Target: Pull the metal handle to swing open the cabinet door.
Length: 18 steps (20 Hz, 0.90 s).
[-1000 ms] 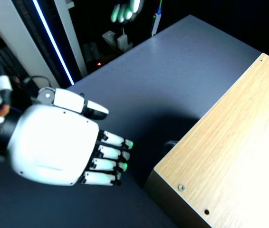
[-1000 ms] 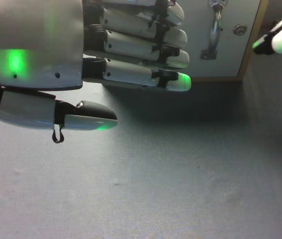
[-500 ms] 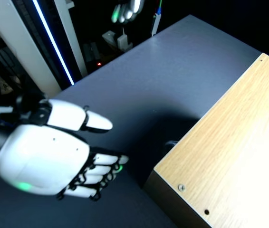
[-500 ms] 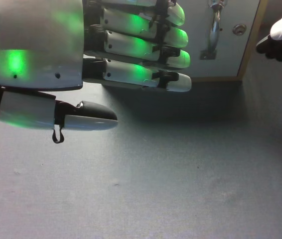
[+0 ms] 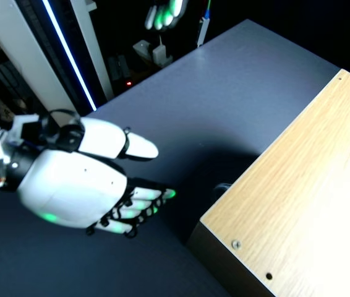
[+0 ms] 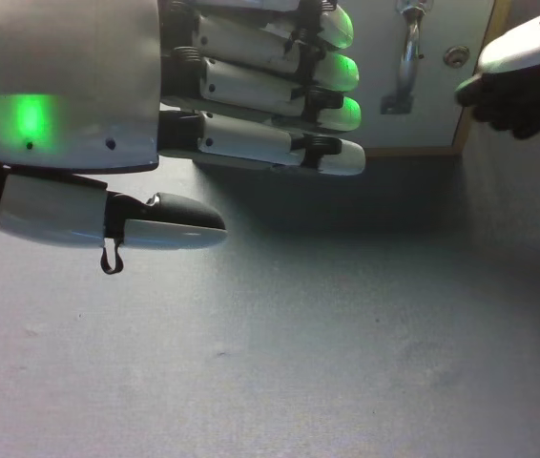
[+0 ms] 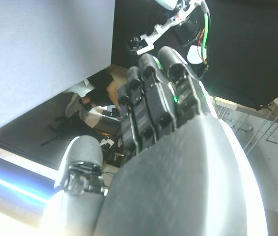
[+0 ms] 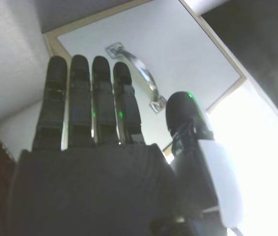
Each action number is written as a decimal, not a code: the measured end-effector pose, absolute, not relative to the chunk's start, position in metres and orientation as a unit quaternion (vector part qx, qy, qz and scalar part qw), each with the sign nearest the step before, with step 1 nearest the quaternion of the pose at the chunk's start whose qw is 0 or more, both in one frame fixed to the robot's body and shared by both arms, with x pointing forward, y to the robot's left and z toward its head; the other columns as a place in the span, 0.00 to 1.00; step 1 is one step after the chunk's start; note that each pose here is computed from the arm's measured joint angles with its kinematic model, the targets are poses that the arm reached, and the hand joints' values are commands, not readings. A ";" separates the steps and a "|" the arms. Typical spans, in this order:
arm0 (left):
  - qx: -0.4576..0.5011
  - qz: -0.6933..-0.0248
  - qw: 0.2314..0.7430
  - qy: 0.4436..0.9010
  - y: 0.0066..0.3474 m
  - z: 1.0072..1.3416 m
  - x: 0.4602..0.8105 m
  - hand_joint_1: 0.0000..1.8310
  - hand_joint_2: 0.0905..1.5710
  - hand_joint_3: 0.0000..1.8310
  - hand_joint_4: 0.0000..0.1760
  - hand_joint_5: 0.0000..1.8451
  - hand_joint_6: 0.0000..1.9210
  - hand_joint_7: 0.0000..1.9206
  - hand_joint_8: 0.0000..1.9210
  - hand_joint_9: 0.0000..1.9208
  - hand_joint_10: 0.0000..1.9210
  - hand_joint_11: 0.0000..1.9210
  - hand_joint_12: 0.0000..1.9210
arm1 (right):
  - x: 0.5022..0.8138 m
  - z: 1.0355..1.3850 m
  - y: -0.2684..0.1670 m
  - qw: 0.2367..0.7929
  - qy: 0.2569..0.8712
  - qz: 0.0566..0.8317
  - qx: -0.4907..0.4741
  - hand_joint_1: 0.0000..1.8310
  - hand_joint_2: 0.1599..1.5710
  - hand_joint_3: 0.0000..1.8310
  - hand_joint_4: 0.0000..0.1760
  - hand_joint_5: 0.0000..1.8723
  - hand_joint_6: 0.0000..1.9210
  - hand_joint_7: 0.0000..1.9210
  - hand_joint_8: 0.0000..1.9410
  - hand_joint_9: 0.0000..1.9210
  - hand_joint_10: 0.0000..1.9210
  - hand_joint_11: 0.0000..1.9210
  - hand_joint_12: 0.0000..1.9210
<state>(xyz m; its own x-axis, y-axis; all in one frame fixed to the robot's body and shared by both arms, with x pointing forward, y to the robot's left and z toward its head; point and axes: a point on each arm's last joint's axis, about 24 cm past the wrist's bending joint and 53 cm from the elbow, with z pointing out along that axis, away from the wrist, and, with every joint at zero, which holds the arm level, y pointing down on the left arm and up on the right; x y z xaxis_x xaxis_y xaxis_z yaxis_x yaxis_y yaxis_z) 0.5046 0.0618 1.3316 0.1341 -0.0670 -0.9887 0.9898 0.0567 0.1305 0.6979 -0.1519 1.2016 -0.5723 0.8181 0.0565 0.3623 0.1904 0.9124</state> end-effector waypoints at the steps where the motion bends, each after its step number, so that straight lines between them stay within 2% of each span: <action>1: 0.501 -0.470 0.562 0.461 0.062 1.332 0.505 0.00 1.00 0.03 0.00 0.20 0.00 0.21 0.00 0.19 0.00 0.03 0.35 | 0.699 1.202 -0.147 0.232 0.734 0.499 0.398 0.00 1.00 0.01 0.00 0.20 0.00 0.19 0.00 0.16 0.00 0.00 0.41; 10: 0.501 -0.469 0.562 0.461 0.062 1.331 0.505 0.00 1.00 0.03 0.00 0.20 0.00 0.21 0.00 0.19 0.00 0.03 0.36 | 0.740 1.220 -0.165 0.309 0.673 0.538 0.403 0.00 1.00 0.01 0.00 0.20 0.00 0.20 0.00 0.18 0.00 0.00 0.45; 18: 0.501 -0.470 0.562 0.461 0.062 1.332 0.505 0.00 1.00 0.02 0.00 0.19 0.00 0.20 0.00 0.19 0.00 0.03 0.36 | 0.745 1.223 -0.162 0.315 0.666 0.545 0.401 0.00 1.00 0.01 0.00 0.20 0.00 0.19 0.00 0.17 0.00 0.00 0.48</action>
<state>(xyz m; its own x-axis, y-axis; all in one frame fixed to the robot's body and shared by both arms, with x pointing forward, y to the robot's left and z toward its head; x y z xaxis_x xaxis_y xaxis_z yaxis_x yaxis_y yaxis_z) 0.5046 0.0618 1.3315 0.1343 -0.0666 -0.9887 0.9898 0.0570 0.1306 0.7450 -0.1617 1.2227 -0.4807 0.8767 0.0169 0.1905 0.0856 0.9780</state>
